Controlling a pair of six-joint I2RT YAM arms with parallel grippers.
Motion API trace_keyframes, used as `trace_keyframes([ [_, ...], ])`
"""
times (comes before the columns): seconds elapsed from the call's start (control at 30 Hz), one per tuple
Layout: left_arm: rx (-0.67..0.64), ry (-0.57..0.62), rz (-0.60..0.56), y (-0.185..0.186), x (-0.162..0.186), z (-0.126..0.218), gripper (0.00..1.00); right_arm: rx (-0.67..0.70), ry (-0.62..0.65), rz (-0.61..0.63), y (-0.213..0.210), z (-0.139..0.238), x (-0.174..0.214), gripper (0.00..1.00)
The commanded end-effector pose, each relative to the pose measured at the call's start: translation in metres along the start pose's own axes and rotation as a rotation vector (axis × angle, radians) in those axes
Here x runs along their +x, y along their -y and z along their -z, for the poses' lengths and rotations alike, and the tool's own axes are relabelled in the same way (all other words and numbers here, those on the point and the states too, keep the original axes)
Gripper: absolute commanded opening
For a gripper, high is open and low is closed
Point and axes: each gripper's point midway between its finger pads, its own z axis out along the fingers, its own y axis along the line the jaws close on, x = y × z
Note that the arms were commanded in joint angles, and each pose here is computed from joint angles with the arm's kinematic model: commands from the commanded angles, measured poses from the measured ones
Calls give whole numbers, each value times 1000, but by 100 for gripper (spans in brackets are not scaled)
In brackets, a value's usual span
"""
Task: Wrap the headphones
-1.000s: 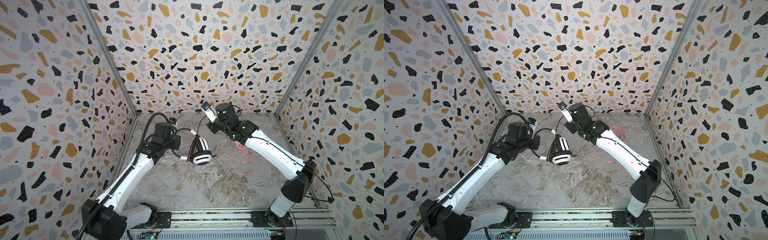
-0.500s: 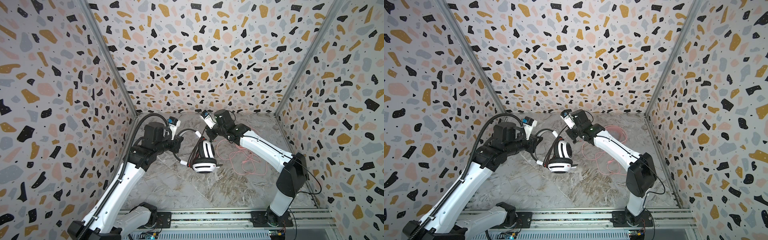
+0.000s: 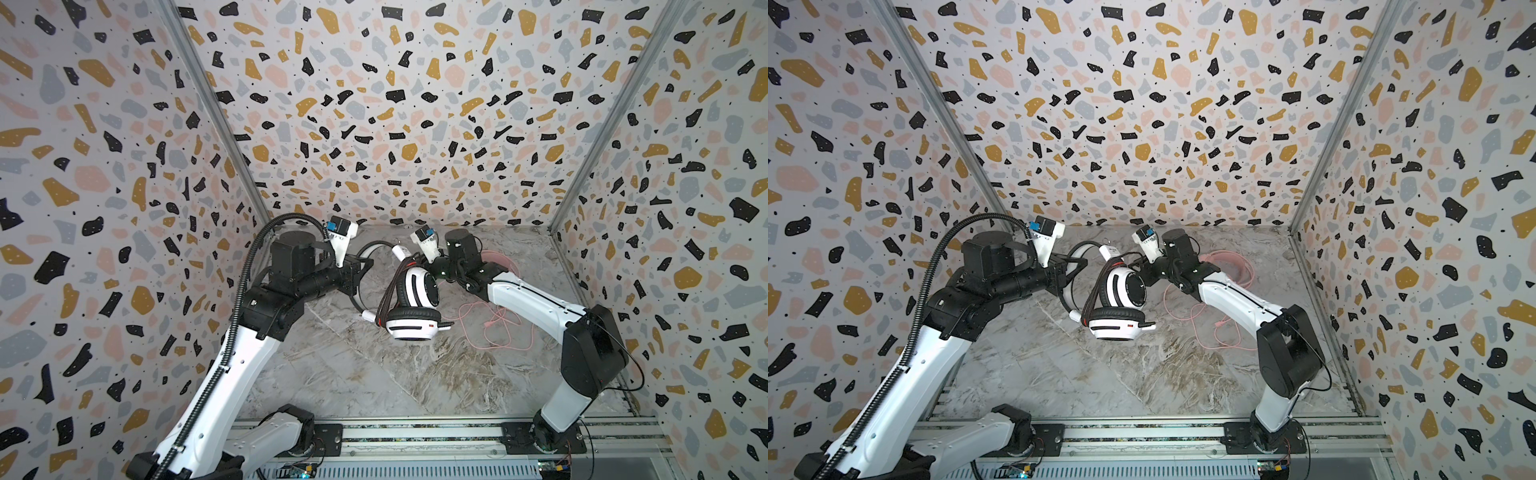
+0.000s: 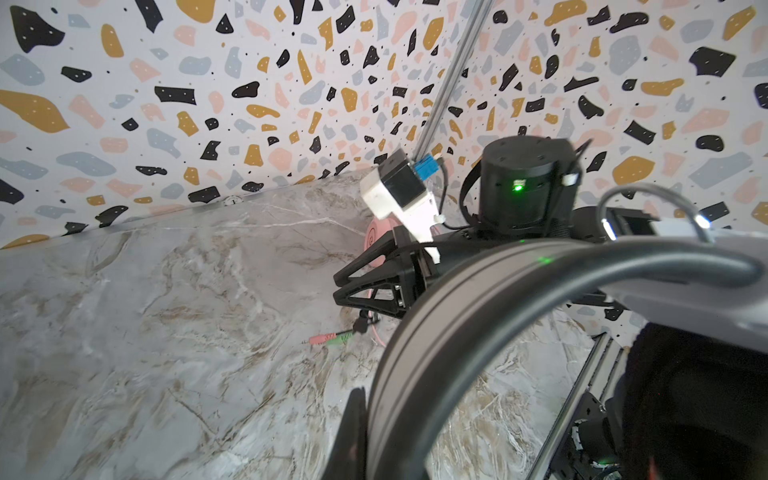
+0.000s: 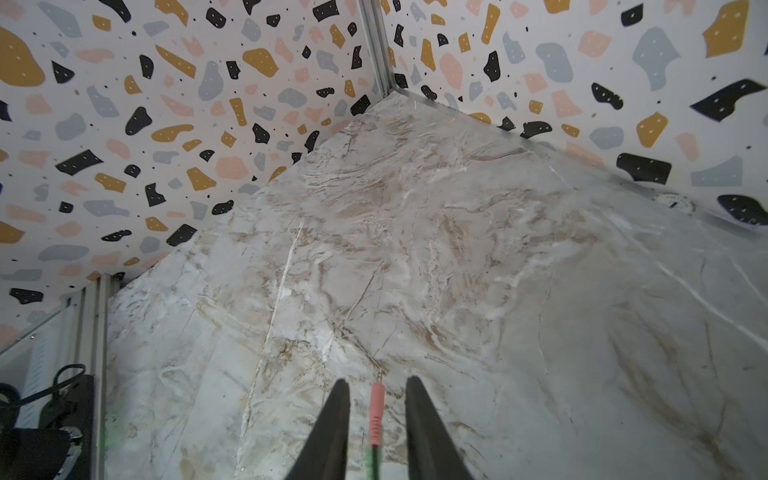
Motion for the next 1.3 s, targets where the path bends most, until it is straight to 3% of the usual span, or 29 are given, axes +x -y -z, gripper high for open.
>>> trace_keyframes([
  [0.0, 92, 142, -22, 29, -42, 22, 0, -145, 128, -30, -26, 6, -36, 31],
  [0.1, 81, 152, -19, 28, -46, 24, 0, -171, 135, -49, -27, 2, -34, 30],
  [0.23, 33, 186, -5, 23, -57, 29, 0, -173, 123, -65, -27, 2, -24, 17],
  [0.3, 20, 219, 8, 22, -65, 32, 0, -175, 118, -73, -28, 4, -18, 11],
  [0.4, -68, 312, 62, 7, -83, 39, 0, -166, 108, -81, -31, 9, -10, 11],
  [0.6, -313, 665, 371, -52, -108, 71, 0, -179, 85, -82, -56, 20, 8, 11],
  [0.7, -453, 733, 483, -84, -96, 76, 0, -180, 86, -84, -69, 30, 12, 11],
  [0.97, -648, 780, 569, -134, -51, 61, 0, -273, 33, -56, -123, 40, 23, 11],
  [1.13, -765, 703, 579, -165, -4, 37, 0, -319, 39, -53, -149, 53, 15, 11],
  [1.27, -745, 595, 555, -172, 22, 7, 0, -350, 58, -55, -158, 59, -1, 11],
])
